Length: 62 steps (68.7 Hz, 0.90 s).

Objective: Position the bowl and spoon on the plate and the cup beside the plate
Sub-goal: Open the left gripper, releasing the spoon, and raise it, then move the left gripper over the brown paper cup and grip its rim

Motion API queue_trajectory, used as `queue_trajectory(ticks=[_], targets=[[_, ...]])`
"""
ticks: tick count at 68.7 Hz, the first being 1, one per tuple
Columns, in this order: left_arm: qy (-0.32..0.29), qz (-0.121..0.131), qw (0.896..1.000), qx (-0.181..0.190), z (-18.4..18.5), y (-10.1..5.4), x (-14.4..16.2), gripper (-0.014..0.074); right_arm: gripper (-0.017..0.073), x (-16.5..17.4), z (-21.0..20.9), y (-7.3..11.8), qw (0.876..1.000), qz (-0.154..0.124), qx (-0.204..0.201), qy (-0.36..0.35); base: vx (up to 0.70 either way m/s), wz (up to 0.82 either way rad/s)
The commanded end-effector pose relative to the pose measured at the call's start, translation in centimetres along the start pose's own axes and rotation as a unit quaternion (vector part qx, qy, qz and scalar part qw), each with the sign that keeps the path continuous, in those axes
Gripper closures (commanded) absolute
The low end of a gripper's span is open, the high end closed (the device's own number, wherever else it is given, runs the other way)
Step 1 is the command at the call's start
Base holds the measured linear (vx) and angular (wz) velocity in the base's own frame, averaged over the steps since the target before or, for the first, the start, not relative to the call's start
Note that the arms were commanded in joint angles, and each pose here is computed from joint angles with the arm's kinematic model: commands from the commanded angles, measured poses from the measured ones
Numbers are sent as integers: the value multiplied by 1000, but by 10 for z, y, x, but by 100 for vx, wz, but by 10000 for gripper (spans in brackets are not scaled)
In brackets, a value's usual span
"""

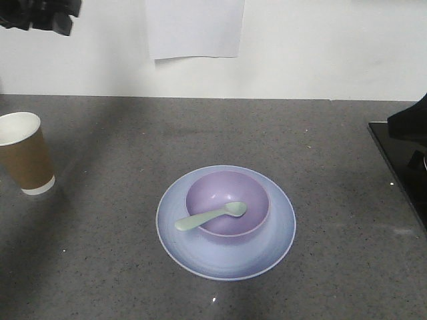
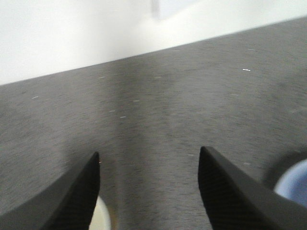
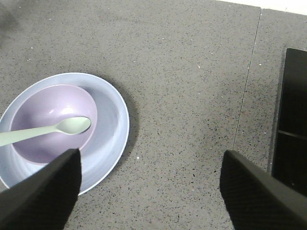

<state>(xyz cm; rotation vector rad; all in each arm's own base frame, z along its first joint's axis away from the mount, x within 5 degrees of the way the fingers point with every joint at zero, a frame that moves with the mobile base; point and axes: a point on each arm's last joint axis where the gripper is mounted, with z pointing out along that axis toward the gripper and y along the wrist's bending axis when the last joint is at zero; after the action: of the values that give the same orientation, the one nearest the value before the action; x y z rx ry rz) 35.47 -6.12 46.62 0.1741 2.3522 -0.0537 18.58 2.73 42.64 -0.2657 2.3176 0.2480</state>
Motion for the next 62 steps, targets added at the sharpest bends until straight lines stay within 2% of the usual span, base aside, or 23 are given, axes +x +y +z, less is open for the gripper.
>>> queue_trajectory(ticks=[1, 14, 26, 31, 43, 62], targets=[[-45, -31, 998, -25, -31, 25, -4, 153, -20, -9, -11, 1, 999, -4, 5, -49, 0, 0], [10, -66, 996, -63, -10, 62, 16, 153, -20, -9, -11, 1, 999, -2, 5, -52, 0, 0], [62, -106, 988, -95, 8, 94, 40, 153, -20, -10, -11, 1, 999, -3, 5, -53, 0, 0], [72, -120, 985, -102, 10, 103, 45, 153, -20, -10, -11, 1, 999, -3, 5, -54, 0, 0], [91, -133, 982, -99, 21, 109, 54, 153, -20, -10, -11, 1, 998, -2, 6, -57, 0, 0], [108, -136, 981, -90, 39, 108, 66, 153, -20, -11, -11, 1, 998, -2, 6, -58, 0, 0]])
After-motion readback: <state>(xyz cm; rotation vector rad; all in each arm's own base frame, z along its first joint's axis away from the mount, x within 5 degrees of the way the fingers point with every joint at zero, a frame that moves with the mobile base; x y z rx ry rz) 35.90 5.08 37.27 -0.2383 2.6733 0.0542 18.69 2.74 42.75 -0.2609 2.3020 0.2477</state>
